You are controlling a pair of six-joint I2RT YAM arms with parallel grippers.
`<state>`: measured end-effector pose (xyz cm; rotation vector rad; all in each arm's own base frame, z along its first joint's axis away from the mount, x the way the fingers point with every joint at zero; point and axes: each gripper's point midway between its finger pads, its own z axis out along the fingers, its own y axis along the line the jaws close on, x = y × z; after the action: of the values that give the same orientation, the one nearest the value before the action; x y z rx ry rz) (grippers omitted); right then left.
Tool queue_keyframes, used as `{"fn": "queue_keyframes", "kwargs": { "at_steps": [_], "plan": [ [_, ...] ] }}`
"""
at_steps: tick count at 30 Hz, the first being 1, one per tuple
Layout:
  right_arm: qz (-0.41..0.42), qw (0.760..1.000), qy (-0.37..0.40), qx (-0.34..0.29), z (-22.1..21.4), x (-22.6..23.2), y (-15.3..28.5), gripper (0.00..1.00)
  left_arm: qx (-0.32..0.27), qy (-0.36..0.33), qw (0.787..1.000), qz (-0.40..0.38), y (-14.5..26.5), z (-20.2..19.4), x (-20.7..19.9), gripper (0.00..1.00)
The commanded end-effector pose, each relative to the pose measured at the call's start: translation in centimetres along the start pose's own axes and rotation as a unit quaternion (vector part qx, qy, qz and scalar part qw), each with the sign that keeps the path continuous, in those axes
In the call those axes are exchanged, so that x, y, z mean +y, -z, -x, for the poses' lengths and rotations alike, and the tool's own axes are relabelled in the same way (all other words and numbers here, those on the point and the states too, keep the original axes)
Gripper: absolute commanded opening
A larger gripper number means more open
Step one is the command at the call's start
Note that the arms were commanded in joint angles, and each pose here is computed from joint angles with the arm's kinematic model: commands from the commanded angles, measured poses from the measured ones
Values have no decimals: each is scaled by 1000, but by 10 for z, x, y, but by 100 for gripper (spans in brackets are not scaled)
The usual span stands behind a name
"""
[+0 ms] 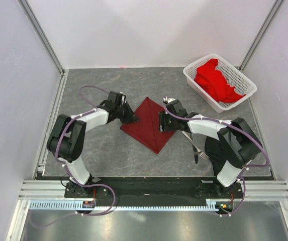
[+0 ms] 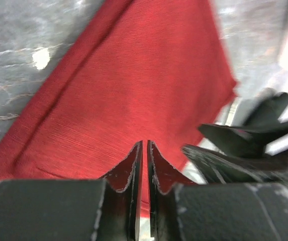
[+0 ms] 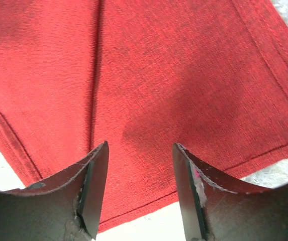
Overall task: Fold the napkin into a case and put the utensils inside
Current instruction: Move the upper triangle-folded napkin to the center of the board, then pick up the upper triangle-folded napkin from the center of the board.
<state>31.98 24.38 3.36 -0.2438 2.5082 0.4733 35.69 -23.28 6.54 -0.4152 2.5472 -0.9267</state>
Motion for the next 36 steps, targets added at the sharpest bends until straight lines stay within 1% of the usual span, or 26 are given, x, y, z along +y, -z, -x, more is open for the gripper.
{"fn": "queue_keyframes", "kwargs": {
  "at_steps": [1,2,4,6,8,10,15,16,17,18,19,20,21,23,24,25,26,28,31,34,35,36],
  "plan": [
    [34,999,28,-20,16,14,0,63,-19,5,999,26,-15,6,15,13],
    [46,998,33,-13,13,19,-2,63,-12,11,1000,27,-18,-3,24,13],
    [50,998,41,-7,10,19,-7,63,-22,17,1000,10,-20,-2,22,13],
    [51,998,42,2,3,19,-11,64,-19,19,1000,15,-21,-10,31,13],
    [54,997,44,14,-7,22,-16,64,-21,23,999,24,-17,-16,39,13],
    [60,996,58,23,-16,31,-18,64,-34,20,999,13,-11,-16,37,13],
    [60,993,87,43,-31,45,-21,64,-60,6,998,-22,25,-20,22,15],
    [73,991,102,53,-38,54,-19,64,-55,4,997,-47,33,-23,12,17],
    [74,989,110,62,-39,58,-15,64,-66,-2,996,-67,50,-26,3,18],
    [71,988,121,65,-42,59,-11,64,-72,-2,995,-73,58,-27,1,19],
    [67,987,129,63,-43,62,-8,64,-73,2,995,-63,66,-34,6,24],
    [66,988,129,57,-41,62,1,65,-83,1,995,-60,74,-33,6,26],
    [63,988,129,52,-39,61,6,66,-113,-13,991,-73,93,-25,-5,32],
    [52,989,131,41,-34,58,19,68,-134,-8,990,-36,106,-23,10,38],
    [50,988,138,41,-36,60,23,70,-156,-14,987,-40,121,-18,6,41],
    [49,987,151,39,-35,63,31,71,-159,-11,987,-31,126,-18,11,42],
    [32,985,164,32,-34,63,35,81,-161,-11,986,-29,131,-18,12,42],
    [33,979,197,35,-43,81,44,85,-166,-14,985,-36,140,-18,10,42],
    [42,972,229,37,-54,104,55,85,-172,-6,985,-30,148,-22,17,42],
    [55,966,250,40,-62,124,59,78,-184,3,983,-28,154,-21,25,43],
    [56,963,262,41,-63,127,60,74,-184,6,983,-27,155,-22,27,43],
    [60,959,274,40,-67,135,61,73,-176,8,984,-37,155,-24,25,43]
  ]
}}
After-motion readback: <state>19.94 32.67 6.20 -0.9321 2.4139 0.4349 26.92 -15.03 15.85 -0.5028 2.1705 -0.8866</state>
